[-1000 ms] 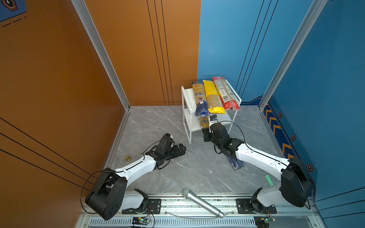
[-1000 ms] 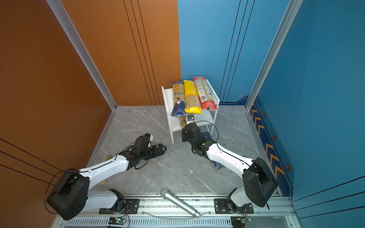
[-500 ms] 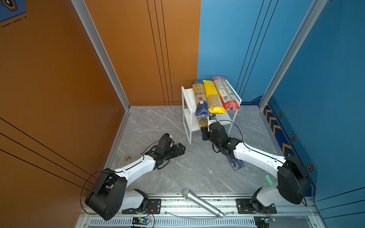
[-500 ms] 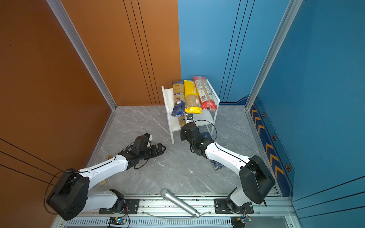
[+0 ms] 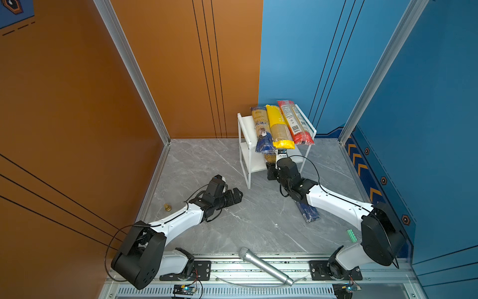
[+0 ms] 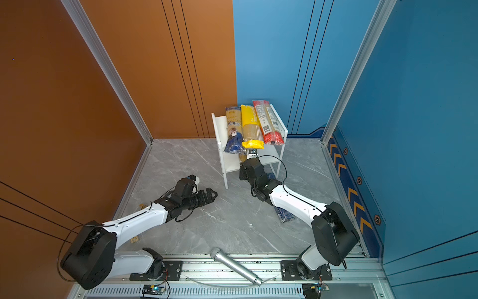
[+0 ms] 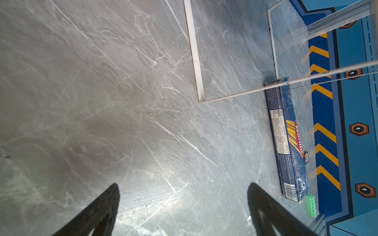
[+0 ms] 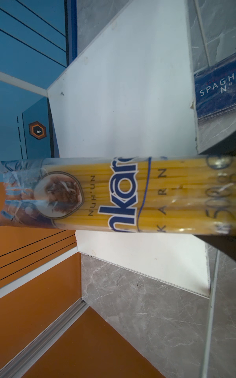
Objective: Arrange pasta packages on shelves
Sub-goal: Place the pasta bag on the shelf.
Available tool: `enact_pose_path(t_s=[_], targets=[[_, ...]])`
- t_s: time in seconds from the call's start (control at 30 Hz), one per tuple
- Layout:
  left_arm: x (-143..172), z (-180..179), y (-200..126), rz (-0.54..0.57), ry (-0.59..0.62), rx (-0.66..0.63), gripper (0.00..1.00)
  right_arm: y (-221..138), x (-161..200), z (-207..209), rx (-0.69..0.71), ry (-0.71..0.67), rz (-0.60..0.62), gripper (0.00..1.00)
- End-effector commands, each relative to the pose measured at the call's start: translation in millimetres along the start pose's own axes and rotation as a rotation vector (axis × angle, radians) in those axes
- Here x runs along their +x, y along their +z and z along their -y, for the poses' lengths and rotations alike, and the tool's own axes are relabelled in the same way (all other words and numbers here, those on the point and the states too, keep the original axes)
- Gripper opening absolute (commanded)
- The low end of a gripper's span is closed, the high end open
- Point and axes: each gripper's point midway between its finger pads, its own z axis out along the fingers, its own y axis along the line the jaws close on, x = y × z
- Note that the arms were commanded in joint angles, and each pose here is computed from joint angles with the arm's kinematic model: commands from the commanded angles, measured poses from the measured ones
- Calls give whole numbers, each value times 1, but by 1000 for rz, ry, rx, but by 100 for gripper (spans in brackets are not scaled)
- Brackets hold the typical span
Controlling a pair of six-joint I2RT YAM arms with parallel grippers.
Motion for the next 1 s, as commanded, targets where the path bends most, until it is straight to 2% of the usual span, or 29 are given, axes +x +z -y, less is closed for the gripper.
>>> enact_pose_path(t_s=[0.0, 0.47, 0.53, 0.63, 0.97], targets=[[2, -4, -2, -4, 8, 1, 98, -13, -72, -13, -49, 100, 234, 0], [2, -5, -3, -4, 7, -1, 98, -2, -62, -17, -68, 107, 212, 1], [2, -5, -3, -4, 6, -1, 98, -1, -60, -17, -69, 106, 209, 6], [2, -5, -3, -4, 7, -2, 98, -1, -59, -16, -67, 105, 208, 20], [2, -5, -3, -4, 6, 0, 98, 2, -52, -16, -71, 113, 191, 32]])
